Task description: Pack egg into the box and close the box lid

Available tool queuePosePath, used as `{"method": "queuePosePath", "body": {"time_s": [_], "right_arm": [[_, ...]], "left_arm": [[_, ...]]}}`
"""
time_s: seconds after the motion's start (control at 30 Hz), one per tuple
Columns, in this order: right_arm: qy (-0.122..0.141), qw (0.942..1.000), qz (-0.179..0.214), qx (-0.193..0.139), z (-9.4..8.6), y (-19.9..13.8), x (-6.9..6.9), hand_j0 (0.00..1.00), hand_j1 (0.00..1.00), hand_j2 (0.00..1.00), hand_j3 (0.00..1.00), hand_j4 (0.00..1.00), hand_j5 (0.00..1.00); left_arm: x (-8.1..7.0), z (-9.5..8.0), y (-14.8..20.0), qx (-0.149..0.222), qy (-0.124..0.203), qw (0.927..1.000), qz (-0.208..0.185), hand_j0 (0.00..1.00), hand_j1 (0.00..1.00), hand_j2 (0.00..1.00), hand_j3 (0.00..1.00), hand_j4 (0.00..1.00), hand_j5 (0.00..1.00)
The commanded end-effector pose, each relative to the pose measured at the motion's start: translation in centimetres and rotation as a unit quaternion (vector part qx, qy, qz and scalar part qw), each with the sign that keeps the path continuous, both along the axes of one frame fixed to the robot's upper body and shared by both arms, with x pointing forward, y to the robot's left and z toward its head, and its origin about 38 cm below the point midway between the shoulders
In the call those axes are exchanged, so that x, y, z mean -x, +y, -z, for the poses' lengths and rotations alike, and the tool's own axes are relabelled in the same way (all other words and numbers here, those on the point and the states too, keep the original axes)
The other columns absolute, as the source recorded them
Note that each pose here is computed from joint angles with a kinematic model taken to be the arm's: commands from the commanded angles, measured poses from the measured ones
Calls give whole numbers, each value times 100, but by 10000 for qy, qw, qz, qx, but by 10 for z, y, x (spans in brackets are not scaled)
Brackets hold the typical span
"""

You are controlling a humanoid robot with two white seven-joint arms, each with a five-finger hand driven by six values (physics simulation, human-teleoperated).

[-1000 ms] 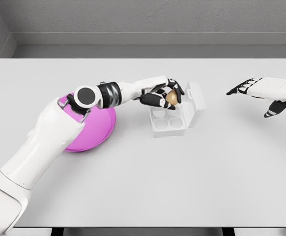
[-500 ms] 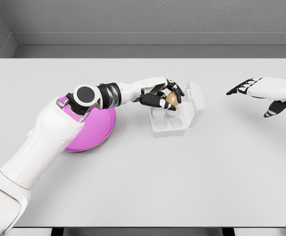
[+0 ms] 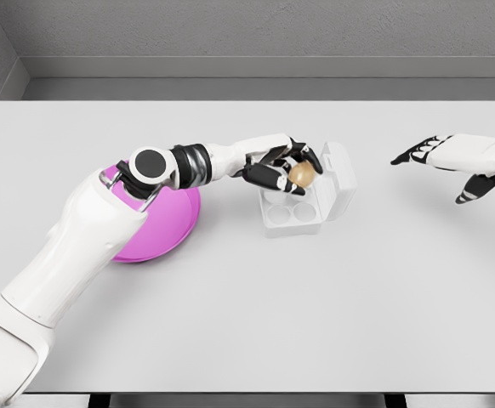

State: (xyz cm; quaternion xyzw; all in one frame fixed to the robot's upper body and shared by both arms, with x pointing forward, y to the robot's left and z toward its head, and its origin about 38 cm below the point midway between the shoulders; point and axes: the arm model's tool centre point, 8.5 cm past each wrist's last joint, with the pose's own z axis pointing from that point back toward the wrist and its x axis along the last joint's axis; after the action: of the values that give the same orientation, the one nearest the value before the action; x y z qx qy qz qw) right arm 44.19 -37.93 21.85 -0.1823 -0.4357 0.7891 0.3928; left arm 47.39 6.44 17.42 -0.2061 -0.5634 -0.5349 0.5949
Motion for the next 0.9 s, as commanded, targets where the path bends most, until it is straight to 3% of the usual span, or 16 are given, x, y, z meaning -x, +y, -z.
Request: {"method": "queuePosePath", "body": {"time_s": [0.0, 0.07, 0.87], "right_arm": [[2, 10000, 17, -25, 0, 0, 0, 100, 100, 100, 100, 100, 100], [9, 10000, 9, -28, 1, 1, 0, 100, 100, 100, 100, 100, 100], [2, 10000, 17, -25, 0, 0, 0, 100, 100, 100, 100, 100, 100]], "left_arm": [[0, 0, 0, 19, 11, 10000, 1, 69, 69, 69, 69, 69, 69], [0, -1, 1, 13, 2, 10000, -3, 74, 74, 74, 74, 74, 74], [-9, -10, 26, -33, -81, 9998, -156, 74, 74, 74, 74, 74, 74]]}}
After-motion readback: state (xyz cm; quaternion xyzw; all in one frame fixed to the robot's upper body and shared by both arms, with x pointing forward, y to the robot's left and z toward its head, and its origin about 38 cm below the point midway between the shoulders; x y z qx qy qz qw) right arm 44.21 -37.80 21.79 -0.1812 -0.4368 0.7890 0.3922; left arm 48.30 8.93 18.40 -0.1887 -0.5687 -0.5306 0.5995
